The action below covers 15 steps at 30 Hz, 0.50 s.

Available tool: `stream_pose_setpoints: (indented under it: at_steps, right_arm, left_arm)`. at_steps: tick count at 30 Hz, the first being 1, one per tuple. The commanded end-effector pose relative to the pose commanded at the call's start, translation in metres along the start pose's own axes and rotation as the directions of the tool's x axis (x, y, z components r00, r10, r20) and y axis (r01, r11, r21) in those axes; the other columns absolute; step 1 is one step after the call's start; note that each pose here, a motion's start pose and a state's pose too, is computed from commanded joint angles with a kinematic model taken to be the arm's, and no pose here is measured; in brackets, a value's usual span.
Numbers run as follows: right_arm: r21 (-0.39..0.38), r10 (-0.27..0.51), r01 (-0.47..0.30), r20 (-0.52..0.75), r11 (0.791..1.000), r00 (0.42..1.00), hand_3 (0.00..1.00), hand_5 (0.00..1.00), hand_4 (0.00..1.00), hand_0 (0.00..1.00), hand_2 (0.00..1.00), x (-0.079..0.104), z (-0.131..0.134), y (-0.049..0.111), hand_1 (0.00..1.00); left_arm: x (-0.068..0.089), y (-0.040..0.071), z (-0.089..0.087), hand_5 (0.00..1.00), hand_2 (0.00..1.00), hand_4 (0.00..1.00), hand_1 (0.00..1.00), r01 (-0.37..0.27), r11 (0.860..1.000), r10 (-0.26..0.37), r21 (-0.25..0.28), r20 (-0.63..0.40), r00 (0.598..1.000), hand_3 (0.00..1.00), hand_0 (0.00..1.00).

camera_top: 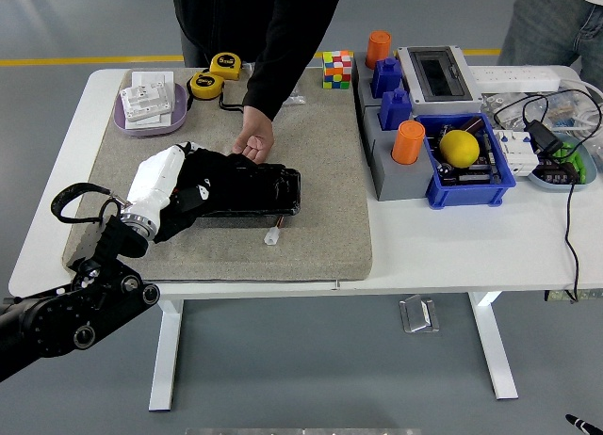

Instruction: Pick the rag up,wipe the panel,place it on the desk

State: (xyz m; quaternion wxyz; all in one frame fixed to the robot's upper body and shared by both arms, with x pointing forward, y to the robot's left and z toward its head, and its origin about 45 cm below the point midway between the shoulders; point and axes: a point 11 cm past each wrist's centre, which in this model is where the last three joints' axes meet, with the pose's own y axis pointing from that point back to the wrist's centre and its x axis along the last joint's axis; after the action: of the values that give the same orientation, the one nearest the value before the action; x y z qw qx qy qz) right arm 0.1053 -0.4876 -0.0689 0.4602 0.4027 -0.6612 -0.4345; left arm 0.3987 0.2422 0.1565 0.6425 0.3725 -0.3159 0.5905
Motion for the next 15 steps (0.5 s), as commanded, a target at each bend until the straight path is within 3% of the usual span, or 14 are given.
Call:
stream_pose_setpoints:
  at_steps: [15]
  right_arm:
    - [0.007, 0.012, -0.011, -0.019, 1.000, 1.000, 0.604, 0.555, 0.998, 0.765, 0.709, 0.009, -0.007, 0.002, 0.588]
  left_arm:
    - [-0.020, -0.005, 0.034, 0.002, 0.609, 0.298, 0.129, 0.060, 0.996, -0.058, -0.065, 0.038, 0.998, 0.575, 0.200]
